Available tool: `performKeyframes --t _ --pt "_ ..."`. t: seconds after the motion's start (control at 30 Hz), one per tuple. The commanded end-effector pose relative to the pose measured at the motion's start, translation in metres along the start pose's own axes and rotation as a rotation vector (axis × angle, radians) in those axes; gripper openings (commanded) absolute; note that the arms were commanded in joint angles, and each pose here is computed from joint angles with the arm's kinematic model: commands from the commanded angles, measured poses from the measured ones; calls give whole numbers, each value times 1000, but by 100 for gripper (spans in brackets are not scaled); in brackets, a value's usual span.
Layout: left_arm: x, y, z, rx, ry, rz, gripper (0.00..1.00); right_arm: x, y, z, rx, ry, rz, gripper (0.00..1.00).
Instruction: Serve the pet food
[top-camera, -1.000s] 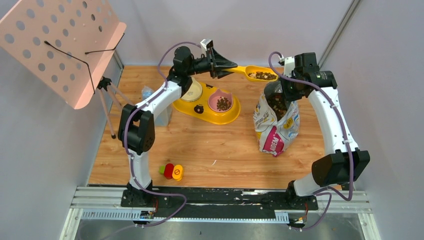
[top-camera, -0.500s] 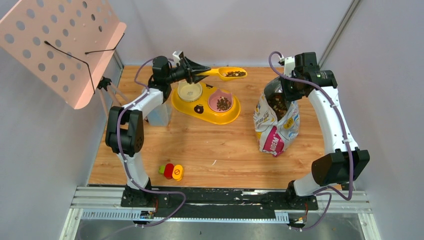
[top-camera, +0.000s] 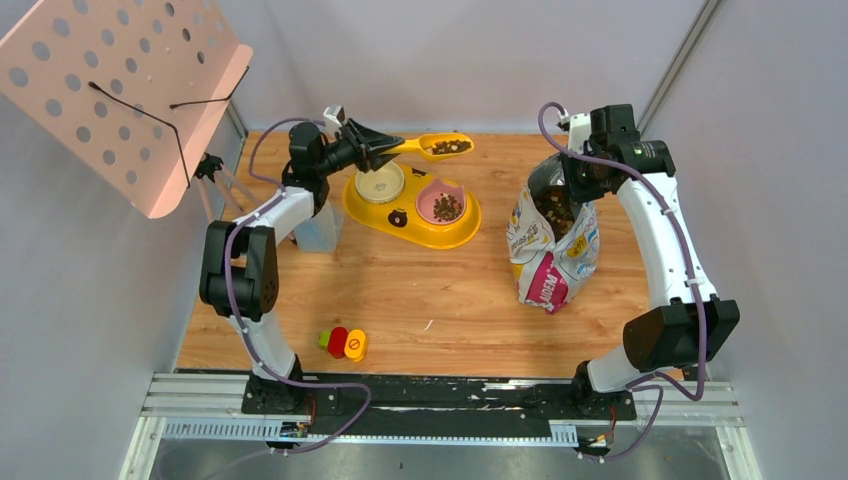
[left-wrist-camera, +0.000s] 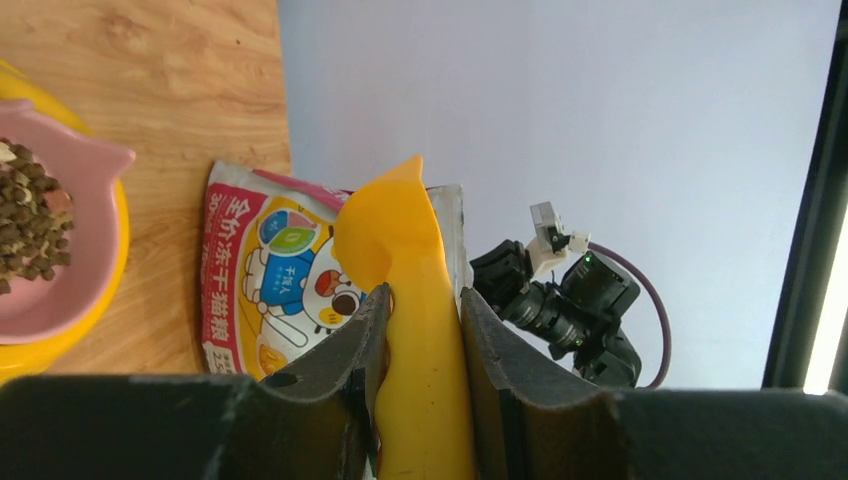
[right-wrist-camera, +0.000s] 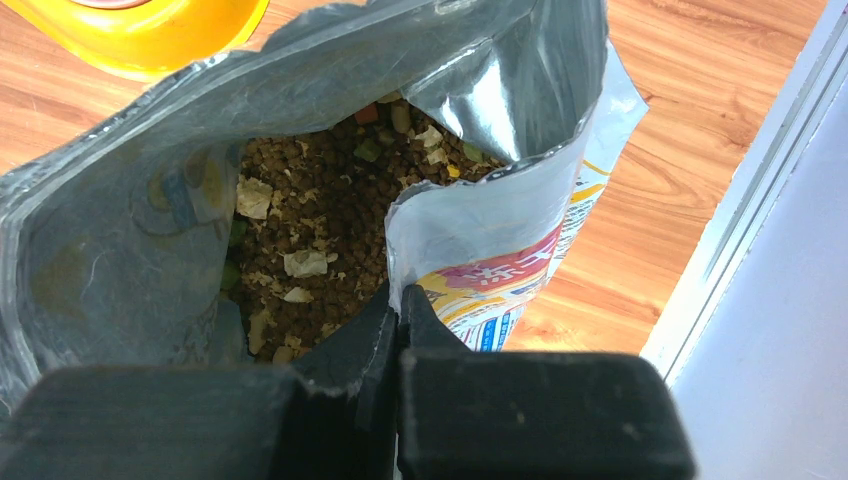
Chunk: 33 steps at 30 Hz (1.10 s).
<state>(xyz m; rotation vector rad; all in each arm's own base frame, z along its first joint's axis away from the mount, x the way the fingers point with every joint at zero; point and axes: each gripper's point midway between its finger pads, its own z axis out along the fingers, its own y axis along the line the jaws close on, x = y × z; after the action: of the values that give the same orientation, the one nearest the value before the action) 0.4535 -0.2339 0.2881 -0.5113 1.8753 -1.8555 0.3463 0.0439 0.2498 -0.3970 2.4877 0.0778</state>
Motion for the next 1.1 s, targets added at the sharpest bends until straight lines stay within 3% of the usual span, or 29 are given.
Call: performKeyframes --t 0.0,0.3,0.77,1.07 --pt "4 -46 -17 89 -34 164 0 -21 2 -7 -16 -83 -7 0" --pt "7 -44 -51 34 -110 184 0 -21 6 0 -45 -79 -12 0" --pt "-31 -20 -132 -90 -374 182 0 -25 11 8 -79 -71 14 0" --pt "-39 -12 -127 -112 -367 198 0 -22 12 7 -78 -69 14 0"
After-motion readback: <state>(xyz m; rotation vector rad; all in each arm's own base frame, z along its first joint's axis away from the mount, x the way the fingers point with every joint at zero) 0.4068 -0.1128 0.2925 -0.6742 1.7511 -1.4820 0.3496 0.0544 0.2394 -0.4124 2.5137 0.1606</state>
